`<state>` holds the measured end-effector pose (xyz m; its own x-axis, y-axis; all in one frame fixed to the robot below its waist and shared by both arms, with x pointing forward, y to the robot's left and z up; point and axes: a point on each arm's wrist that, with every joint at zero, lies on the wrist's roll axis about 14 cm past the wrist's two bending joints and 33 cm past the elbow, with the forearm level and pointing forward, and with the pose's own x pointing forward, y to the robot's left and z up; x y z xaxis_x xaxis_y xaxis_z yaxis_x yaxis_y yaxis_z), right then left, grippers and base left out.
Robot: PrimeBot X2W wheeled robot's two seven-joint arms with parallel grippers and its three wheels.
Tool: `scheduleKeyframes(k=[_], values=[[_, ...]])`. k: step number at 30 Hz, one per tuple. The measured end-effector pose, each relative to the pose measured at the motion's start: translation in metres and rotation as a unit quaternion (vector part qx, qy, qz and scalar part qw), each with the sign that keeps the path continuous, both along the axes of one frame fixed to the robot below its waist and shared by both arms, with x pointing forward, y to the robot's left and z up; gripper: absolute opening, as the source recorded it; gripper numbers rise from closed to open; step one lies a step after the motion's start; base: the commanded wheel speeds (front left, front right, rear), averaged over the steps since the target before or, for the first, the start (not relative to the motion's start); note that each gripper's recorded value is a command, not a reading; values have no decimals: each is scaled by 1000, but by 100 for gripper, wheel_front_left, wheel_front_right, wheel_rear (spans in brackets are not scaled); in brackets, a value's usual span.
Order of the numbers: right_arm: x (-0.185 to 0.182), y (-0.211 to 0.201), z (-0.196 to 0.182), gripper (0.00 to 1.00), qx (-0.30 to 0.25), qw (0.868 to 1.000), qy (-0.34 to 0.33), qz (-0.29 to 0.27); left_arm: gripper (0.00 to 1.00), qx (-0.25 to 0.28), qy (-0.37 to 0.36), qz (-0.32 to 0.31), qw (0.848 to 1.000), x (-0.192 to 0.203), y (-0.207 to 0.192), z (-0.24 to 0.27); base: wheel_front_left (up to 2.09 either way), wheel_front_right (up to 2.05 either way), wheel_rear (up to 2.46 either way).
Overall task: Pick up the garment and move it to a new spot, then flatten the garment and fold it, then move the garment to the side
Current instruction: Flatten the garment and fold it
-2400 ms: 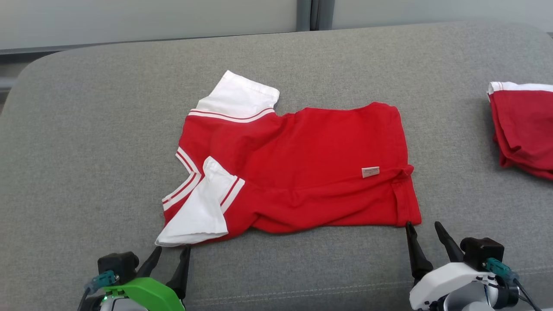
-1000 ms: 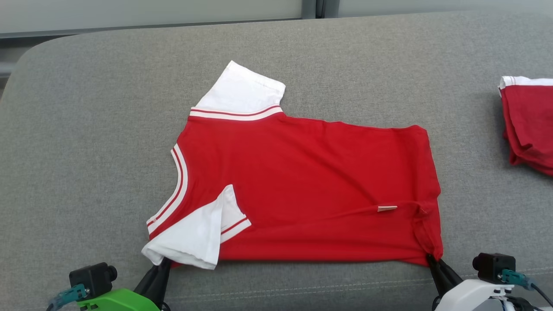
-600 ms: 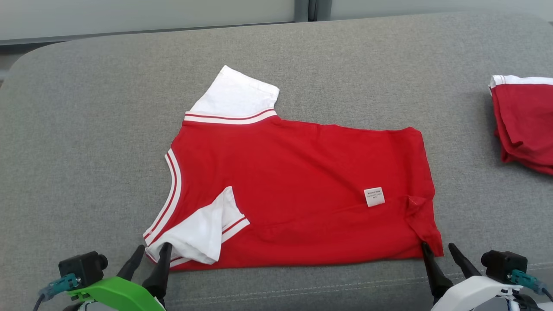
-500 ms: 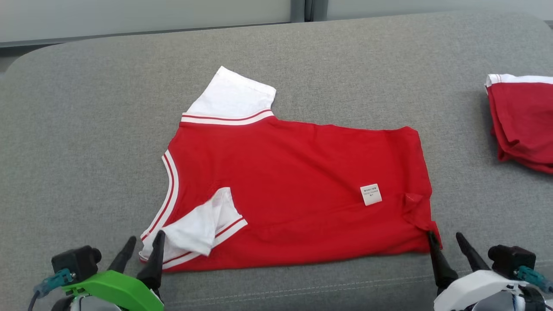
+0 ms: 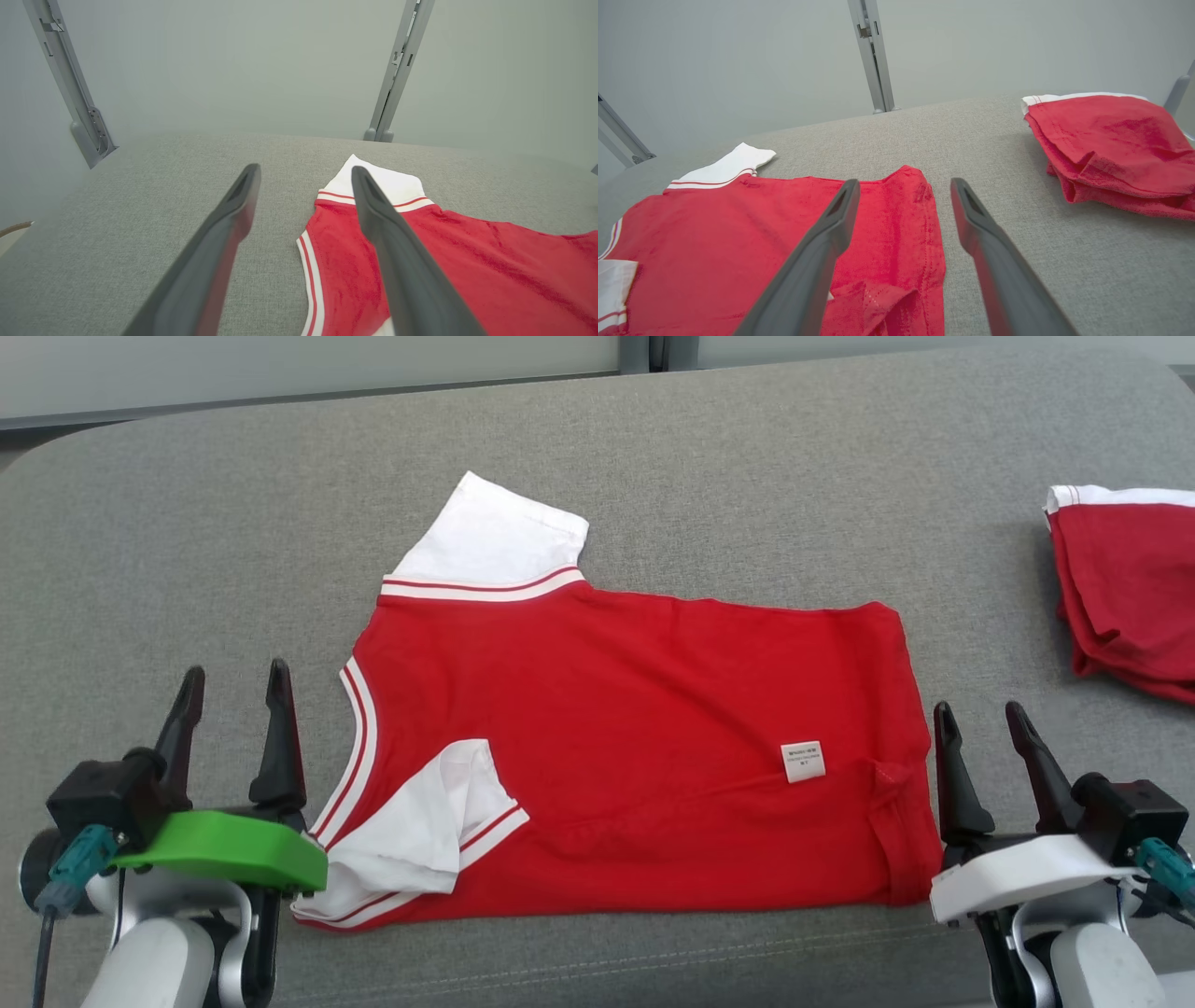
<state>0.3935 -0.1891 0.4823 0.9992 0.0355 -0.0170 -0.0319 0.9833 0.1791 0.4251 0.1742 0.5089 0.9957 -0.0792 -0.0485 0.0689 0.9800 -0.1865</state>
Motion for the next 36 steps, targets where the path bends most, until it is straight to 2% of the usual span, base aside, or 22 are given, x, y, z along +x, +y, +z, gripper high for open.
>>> scheduleKeyframes(k=[6,12,16,20,25,31,36], values=[[14,2,16,100,-7,1000,-24,2,100,33,-58,-17,998,26,-12,32,0,0,0],[20,5,13,100,-7,1000,-21,4,100,43,-62,-46,996,48,-29,33,0,0,0],[29,5,9,100,-3,1000,-14,5,100,58,-55,-97,992,66,-51,32,0,0,0],[41,3,0,100,-8,1000,7,9,100,63,-24,-157,985,88,-78,23,0,0,0],[61,-5,-11,100,-19,999,32,17,100,68,46,-235,969,114,-110,-3,0,0,0],[83,-7,-27,100,-25,997,61,33,100,77,123,-269,952,149,-126,-31,0,0,0],[96,-9,-43,100,-18,995,92,44,100,87,174,-303,933,167,-137,-48,0,0,0]])
